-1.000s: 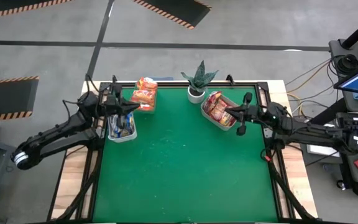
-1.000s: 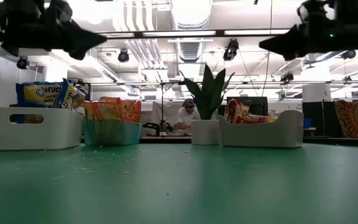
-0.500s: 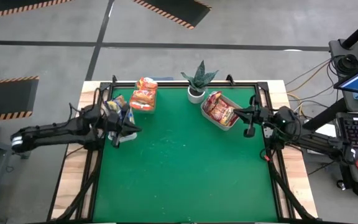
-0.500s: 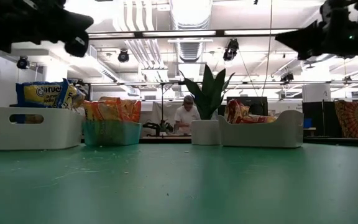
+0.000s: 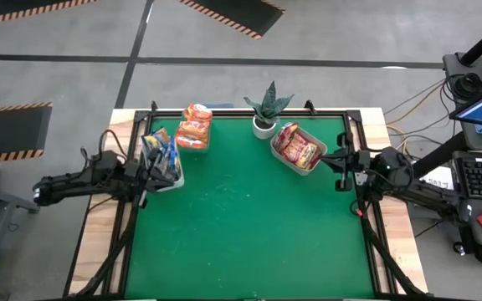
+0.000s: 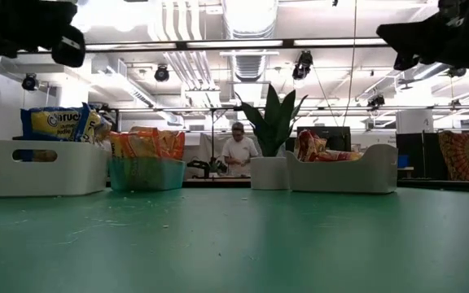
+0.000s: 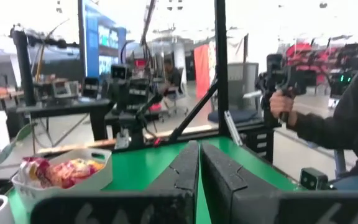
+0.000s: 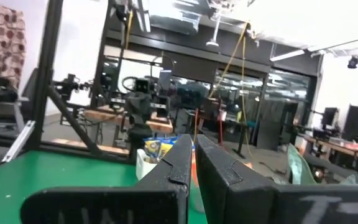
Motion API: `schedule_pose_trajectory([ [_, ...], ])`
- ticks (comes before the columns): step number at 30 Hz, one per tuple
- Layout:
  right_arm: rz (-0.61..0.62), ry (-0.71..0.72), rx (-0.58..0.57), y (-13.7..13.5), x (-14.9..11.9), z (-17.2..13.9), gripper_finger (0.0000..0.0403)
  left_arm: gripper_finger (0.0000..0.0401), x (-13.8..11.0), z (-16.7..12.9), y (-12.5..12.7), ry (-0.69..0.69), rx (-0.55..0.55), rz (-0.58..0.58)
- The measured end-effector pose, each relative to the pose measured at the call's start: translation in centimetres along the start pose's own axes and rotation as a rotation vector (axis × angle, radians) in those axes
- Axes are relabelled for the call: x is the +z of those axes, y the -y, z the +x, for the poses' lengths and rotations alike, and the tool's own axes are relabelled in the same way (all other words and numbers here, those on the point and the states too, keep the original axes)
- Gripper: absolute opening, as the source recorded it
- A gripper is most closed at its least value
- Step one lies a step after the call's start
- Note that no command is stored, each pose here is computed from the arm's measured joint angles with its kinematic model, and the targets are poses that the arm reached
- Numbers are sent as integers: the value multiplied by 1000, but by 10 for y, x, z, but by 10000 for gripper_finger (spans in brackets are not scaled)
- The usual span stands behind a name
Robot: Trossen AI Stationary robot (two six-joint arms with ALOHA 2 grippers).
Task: Sort Maruchan noodles
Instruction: Return to Home Position
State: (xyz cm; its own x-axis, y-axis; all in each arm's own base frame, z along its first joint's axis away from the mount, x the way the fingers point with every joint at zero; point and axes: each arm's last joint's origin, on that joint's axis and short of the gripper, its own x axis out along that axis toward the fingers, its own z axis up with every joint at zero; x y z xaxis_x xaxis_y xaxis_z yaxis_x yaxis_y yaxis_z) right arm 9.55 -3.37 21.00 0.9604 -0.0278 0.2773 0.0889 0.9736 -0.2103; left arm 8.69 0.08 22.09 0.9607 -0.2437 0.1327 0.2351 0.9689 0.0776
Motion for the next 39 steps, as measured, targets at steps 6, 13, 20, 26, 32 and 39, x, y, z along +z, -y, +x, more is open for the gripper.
schedule_pose_trajectory([
  [6, 1, 60, 46, -6, -3, -9, 13, 0, -15, -1, 1, 1, -9, -35],
  [13, 7, 56, 114, -10, -4, -13, 13, 0, -34, 1, 1, 36, -9, -41],
  [20, 1, -28, 128, -10, -15, -13, 13, 0, -41, 2, 1, 14, -8, -40],
  [26, 59, -112, 102, -10, -23, -13, 13, 0, -39, 2, -1, 14, 26, -30],
  [32, 44, -144, 43, -9, -26, -13, 13, 0, -38, 2, -1, 20, 27, -27],
  [39, -52, -146, 36, -9, -26, -13, 13, 0, -38, 2, -1, 20, 27, -28],
])
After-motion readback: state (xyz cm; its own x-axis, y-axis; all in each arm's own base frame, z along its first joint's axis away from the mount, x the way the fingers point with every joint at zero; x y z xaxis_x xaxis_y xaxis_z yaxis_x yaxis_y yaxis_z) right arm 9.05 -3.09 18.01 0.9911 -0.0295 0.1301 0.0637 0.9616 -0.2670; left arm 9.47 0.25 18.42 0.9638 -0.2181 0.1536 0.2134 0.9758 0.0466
